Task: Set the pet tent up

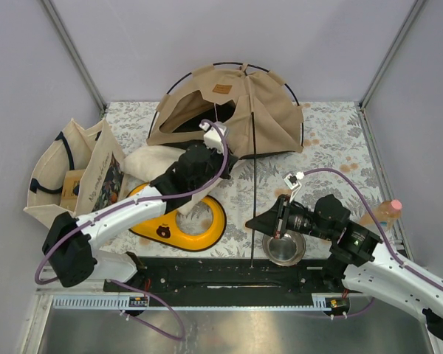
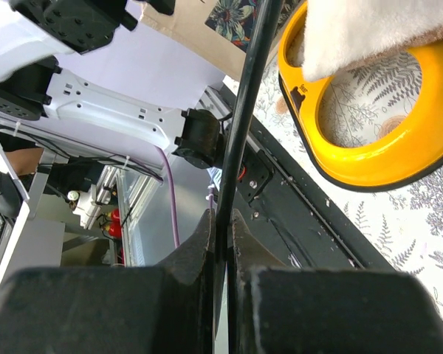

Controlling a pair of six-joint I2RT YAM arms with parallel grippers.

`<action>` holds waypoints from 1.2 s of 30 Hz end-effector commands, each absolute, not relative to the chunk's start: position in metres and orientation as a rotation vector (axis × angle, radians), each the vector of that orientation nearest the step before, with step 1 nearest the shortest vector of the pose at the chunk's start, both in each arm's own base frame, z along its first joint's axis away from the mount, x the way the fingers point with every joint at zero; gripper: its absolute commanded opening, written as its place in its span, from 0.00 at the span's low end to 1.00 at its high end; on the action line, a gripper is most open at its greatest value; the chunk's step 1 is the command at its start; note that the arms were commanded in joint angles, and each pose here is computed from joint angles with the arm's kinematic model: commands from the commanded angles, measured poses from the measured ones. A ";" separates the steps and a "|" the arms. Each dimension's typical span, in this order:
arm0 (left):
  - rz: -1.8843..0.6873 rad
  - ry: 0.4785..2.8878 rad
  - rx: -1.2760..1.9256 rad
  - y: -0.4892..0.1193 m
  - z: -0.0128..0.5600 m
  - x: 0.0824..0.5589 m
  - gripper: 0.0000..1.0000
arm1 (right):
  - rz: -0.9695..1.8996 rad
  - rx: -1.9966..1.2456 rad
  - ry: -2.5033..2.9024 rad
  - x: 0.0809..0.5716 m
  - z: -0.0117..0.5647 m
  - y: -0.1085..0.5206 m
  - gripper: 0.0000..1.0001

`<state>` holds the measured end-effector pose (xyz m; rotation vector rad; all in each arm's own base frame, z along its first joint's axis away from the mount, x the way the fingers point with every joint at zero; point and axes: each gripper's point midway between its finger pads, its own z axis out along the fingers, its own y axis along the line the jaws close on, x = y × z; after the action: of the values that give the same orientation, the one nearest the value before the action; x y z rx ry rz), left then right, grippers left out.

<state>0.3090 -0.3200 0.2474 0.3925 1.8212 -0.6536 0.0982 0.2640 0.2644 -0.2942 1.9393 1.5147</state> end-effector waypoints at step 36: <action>-0.976 1.910 0.495 -0.279 0.157 0.122 0.00 | 1.179 0.034 1.402 0.225 0.411 0.273 0.00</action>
<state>0.1433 -0.2837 0.1932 0.4114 1.8006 -0.9932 0.1980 0.2995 0.3171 -0.1181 1.7344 1.2235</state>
